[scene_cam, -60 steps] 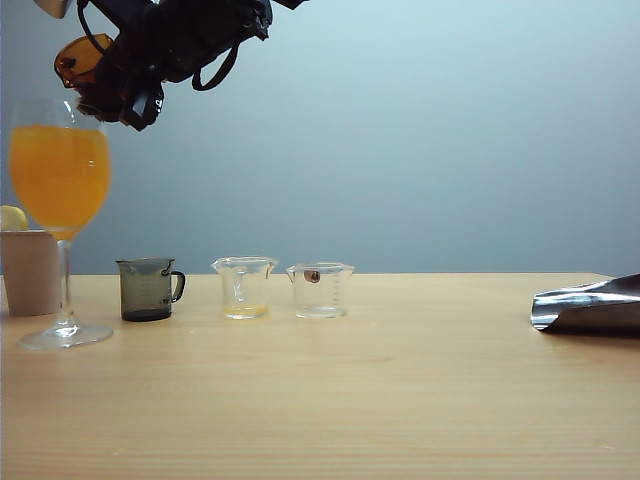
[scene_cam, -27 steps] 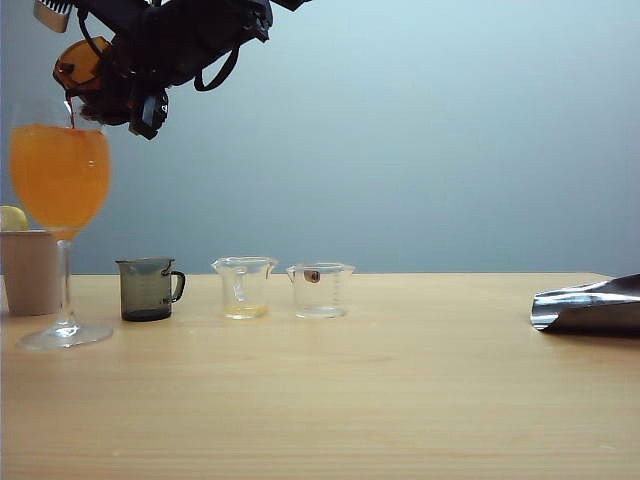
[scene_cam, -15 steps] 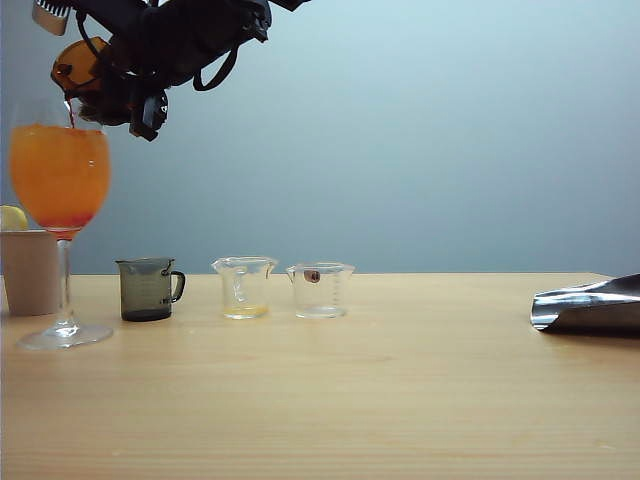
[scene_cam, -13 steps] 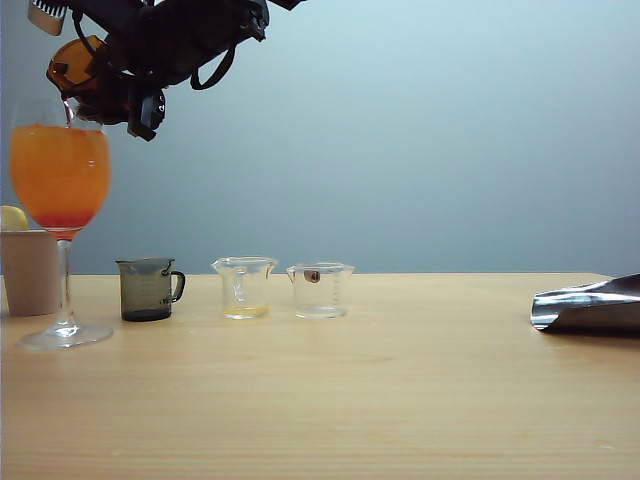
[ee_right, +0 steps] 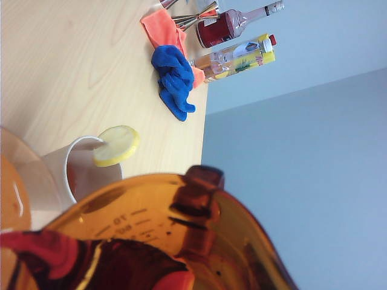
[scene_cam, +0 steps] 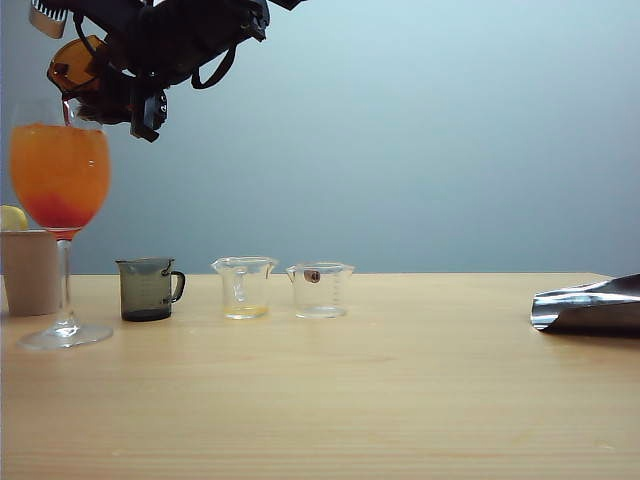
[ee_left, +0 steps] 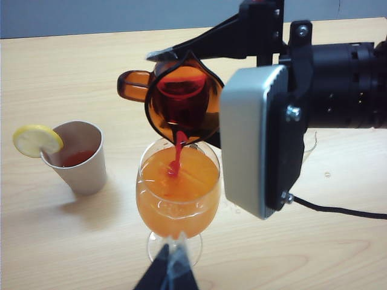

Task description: Pick up the fourth measuring cup from the left, pour the grenadine inside into the goblet, and finally put the measuring cup back in its original place.

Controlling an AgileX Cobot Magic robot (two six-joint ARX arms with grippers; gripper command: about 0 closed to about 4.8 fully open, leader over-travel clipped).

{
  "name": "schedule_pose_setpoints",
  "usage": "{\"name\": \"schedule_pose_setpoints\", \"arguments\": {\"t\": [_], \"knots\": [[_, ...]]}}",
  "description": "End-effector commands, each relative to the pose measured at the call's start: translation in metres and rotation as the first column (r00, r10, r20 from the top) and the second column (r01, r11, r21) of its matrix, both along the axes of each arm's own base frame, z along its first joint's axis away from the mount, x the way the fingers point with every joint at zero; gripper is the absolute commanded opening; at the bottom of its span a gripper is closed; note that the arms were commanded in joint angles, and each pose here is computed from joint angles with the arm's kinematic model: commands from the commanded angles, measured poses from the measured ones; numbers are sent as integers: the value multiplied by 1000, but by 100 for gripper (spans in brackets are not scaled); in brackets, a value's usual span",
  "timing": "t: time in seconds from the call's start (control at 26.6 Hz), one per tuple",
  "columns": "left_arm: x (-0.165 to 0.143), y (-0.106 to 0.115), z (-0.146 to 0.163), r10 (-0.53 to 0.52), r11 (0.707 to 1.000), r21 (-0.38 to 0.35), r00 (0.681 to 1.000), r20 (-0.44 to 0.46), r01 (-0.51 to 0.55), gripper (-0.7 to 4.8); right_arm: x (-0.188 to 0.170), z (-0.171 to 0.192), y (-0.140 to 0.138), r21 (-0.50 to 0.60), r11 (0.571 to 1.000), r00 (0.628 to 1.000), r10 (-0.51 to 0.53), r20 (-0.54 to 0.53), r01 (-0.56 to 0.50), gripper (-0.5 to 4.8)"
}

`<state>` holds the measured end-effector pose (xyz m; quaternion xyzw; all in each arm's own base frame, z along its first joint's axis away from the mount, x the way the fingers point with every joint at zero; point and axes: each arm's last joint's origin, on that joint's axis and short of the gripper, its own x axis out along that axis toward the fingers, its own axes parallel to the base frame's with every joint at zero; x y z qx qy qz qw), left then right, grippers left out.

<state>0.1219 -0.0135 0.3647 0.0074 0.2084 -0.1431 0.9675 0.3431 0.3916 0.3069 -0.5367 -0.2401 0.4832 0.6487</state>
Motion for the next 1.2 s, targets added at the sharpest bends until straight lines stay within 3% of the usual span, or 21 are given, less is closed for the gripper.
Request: {"name": "schedule_pose_setpoints", "arguments": {"t": [0.04, 1.2], "knots": [[-1, 0, 2, -6, 1000, -2, 1000, 11, 6, -5, -2, 11, 0, 28, 1000, 998, 9, 60, -11, 17], [-1, -1, 0, -8, 1000, -2, 1000, -10, 8, -5, -2, 12, 0, -5, 1000, 989, 23, 148, -23, 17]]}}
